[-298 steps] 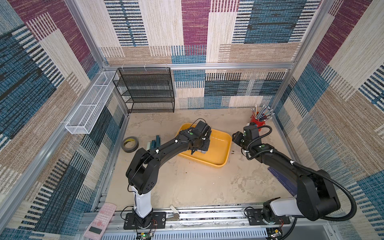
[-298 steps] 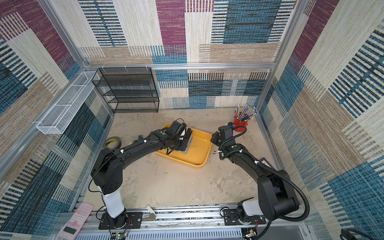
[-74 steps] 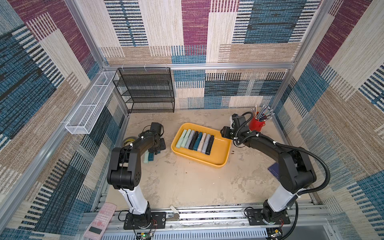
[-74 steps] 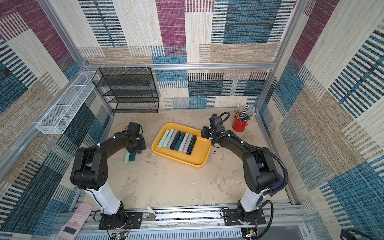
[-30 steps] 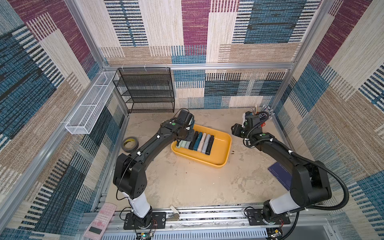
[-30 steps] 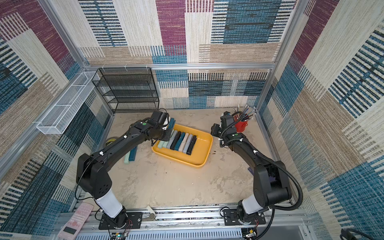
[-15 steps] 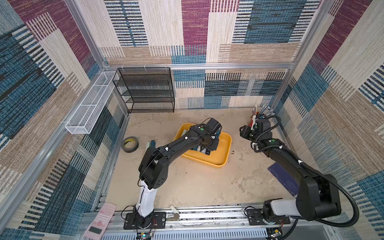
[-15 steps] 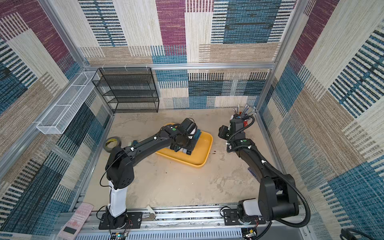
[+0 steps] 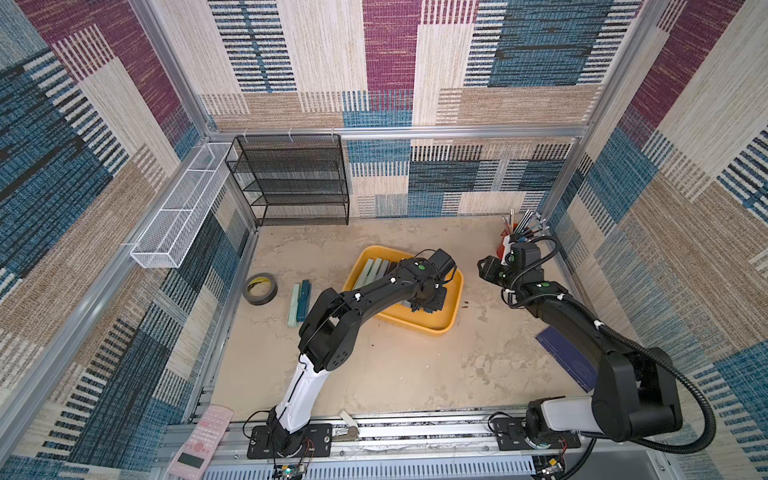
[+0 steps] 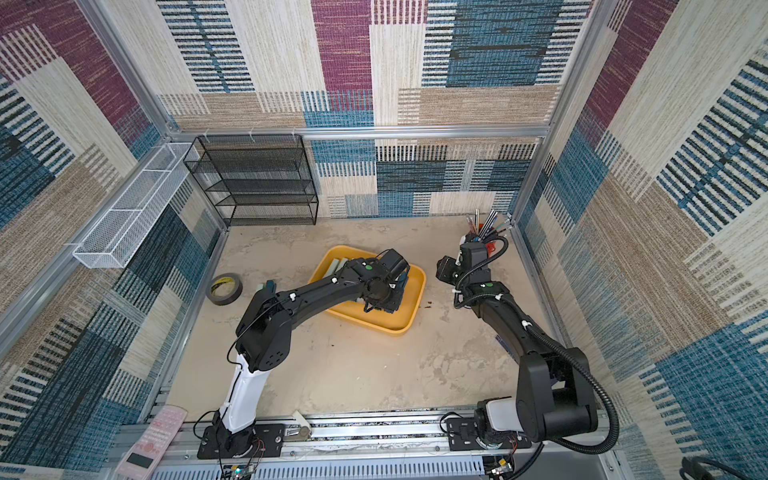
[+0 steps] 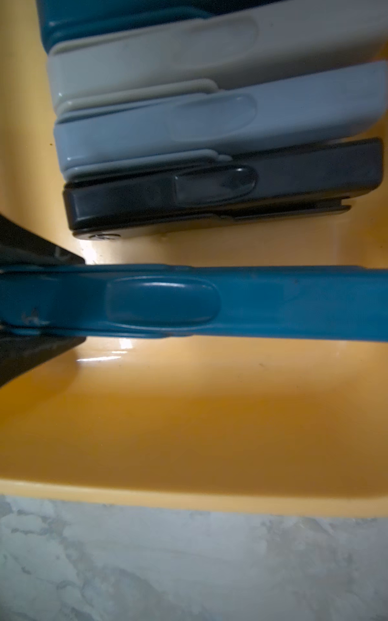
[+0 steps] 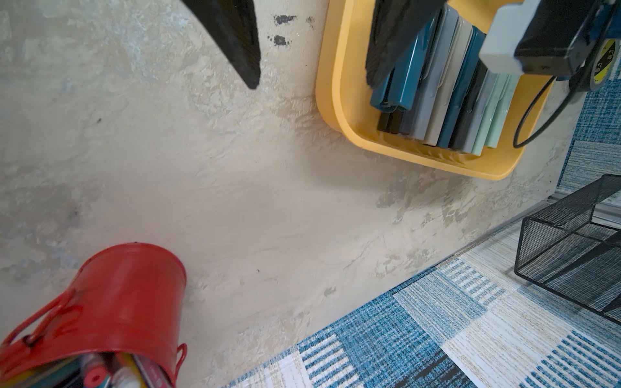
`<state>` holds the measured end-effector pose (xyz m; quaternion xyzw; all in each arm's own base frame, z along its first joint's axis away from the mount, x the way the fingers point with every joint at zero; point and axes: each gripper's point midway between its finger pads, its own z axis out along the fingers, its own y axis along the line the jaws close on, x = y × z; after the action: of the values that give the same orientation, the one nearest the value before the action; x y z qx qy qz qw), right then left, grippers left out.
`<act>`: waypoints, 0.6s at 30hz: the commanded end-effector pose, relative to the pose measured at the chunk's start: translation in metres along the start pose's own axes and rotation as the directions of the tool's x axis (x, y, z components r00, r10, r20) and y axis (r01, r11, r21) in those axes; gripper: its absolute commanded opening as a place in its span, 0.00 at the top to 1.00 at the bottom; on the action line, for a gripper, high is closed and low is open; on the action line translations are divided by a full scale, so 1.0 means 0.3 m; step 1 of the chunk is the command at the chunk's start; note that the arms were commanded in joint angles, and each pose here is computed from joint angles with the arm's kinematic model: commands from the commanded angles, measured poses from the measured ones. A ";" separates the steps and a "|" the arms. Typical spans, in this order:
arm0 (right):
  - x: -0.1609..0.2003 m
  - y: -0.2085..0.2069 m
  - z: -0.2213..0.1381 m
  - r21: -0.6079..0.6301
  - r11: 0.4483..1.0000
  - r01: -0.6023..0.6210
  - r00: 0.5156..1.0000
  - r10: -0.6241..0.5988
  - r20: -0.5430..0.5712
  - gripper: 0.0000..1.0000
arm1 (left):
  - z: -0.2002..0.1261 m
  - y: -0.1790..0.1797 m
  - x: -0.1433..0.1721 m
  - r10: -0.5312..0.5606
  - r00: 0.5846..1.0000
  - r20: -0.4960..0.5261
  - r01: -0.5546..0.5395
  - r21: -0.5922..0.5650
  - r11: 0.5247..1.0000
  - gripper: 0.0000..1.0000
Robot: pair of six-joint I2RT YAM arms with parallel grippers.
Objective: Put the pruning pliers into the storage box
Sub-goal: Place the pruning pliers in the storage box.
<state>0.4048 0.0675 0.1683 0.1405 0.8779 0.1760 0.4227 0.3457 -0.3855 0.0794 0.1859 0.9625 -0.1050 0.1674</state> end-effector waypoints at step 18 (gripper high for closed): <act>-0.006 0.011 0.024 -0.036 0.999 -0.007 1.000 0.007 0.002 0.47 | 0.094 0.025 -0.052 0.002 1.000 0.031 0.000 -0.072 0.997 0.77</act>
<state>0.4065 0.0684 0.1589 0.1399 0.8814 0.1808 0.4134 0.3642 -0.3910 0.0562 0.1785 0.9644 -0.0774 0.1792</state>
